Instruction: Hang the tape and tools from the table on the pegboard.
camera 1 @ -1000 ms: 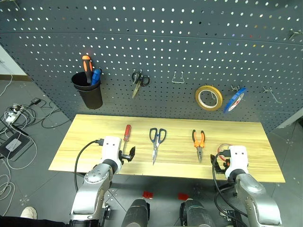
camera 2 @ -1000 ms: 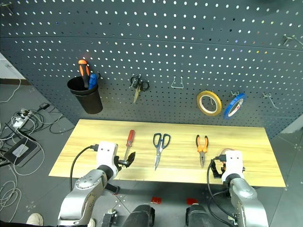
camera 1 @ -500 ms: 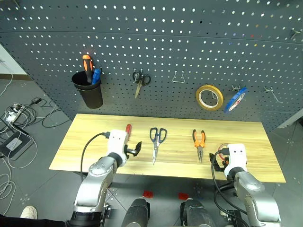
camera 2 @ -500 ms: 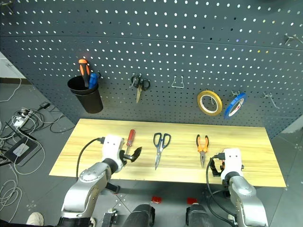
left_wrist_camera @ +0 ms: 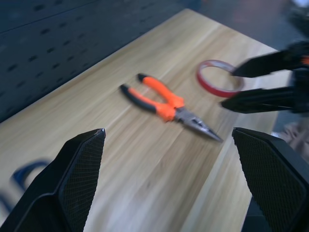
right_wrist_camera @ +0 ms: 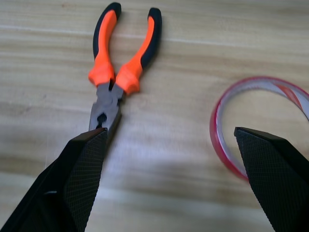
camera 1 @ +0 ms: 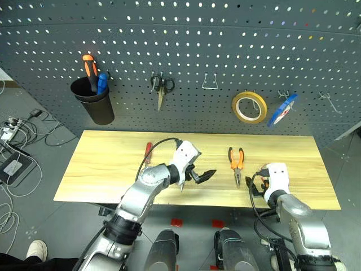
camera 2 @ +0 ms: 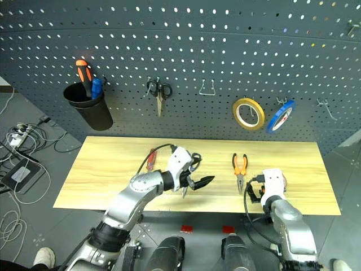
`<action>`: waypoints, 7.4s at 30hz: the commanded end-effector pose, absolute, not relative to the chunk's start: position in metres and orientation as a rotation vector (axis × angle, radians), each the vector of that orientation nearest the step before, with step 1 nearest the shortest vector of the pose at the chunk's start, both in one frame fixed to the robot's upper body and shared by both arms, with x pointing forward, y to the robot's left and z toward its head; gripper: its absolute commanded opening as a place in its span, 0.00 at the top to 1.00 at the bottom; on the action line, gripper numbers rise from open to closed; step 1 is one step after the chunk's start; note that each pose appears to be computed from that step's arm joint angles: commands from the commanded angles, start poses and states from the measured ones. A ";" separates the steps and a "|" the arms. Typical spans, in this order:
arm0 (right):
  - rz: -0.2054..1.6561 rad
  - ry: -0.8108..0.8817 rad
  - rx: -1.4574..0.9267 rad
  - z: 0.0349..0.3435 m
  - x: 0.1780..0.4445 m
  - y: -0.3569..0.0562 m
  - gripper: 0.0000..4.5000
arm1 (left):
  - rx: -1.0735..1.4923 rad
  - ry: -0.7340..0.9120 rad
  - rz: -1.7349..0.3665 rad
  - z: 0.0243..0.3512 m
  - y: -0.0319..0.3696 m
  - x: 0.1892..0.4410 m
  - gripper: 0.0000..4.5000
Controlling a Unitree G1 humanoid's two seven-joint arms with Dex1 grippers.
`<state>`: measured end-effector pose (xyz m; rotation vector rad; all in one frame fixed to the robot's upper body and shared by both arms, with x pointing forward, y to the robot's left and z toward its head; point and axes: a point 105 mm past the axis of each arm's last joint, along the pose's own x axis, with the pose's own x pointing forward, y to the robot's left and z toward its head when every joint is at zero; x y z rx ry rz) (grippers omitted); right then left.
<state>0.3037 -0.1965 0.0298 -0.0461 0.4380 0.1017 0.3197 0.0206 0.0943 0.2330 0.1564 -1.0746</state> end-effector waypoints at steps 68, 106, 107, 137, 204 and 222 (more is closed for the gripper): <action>-0.071 -0.219 -0.491 0.139 0.303 -0.208 0.99 | 0.193 -0.167 -1.140 0.161 -0.007 0.309 0.00; -0.380 -0.341 -0.351 0.188 0.375 -0.297 0.99 | 0.207 -0.296 -1.266 0.183 -0.093 0.340 0.00; -0.381 -0.334 -0.335 0.187 0.376 -0.297 0.99 | 0.209 -0.295 -1.266 0.183 -0.093 0.340 0.00; -0.326 -0.152 -0.194 0.136 0.349 -0.284 0.00 | 0.219 -0.233 -1.263 0.151 -0.065 0.329 0.00; 0.109 0.342 -0.128 0.082 0.388 -0.144 0.00 | 0.271 0.133 -0.836 0.071 0.095 0.291 0.00; 0.032 0.453 -0.100 0.070 0.366 -0.156 0.00 | 0.284 0.126 -0.826 0.073 0.101 0.299 0.00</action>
